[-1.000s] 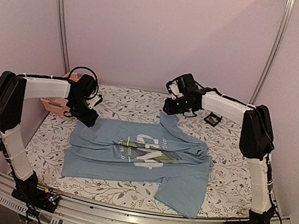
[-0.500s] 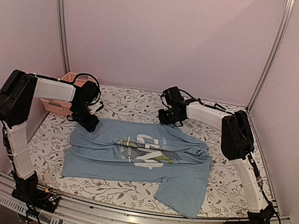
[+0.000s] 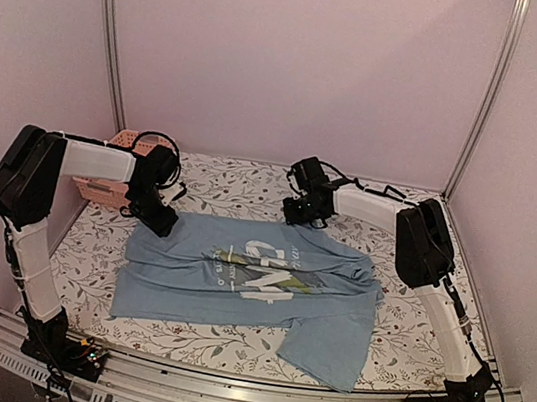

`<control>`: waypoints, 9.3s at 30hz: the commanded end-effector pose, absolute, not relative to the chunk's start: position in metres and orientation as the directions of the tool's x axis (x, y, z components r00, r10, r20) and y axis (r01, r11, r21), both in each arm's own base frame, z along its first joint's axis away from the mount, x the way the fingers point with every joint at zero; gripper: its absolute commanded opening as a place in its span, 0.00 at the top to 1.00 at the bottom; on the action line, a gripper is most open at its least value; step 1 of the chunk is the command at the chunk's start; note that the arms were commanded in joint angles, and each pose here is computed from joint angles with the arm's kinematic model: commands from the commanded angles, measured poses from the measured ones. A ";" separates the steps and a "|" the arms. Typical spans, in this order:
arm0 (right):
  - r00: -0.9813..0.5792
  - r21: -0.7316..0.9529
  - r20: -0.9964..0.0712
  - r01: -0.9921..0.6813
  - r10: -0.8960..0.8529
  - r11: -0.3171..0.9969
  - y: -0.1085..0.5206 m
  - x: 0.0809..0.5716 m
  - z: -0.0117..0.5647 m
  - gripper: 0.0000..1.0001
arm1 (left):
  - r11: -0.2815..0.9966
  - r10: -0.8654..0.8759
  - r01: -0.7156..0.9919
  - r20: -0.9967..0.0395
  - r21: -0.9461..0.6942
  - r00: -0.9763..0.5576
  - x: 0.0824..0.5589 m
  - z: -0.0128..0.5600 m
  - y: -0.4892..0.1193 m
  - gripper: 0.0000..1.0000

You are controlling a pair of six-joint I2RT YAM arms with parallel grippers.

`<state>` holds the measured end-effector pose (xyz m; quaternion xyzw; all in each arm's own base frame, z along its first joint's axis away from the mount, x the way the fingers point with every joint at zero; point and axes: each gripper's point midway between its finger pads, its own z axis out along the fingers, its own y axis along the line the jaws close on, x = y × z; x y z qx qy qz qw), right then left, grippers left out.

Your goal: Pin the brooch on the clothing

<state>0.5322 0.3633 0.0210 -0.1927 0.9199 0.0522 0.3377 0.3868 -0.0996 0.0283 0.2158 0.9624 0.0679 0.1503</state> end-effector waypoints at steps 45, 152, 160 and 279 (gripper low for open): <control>-0.849 0.103 -0.501 -0.253 -0.170 0.962 0.183 0.493 0.022 0.95 | 0.887 0.461 0.446 -0.204 0.118 -0.864 0.376 0.004 -0.112 0.33; -0.638 0.152 -0.020 -0.763 -0.770 0.628 0.282 0.068 -0.008 0.93 | 0.676 0.683 0.714 0.207 0.183 -0.700 0.135 -0.017 -0.206 1.00; -0.634 0.224 0.062 -0.744 -0.770 0.630 0.248 0.040 -0.001 1.00 | 0.669 0.701 0.739 0.262 0.081 -0.663 0.110 -0.013 -0.203 1.00; -0.508 0.101 -0.848 -0.433 -0.150 0.896 0.214 0.657 0.126 0.99 | 0.986 0.050 0.141 -0.657 -0.087 -0.752 0.553 0.041 -0.111 0.95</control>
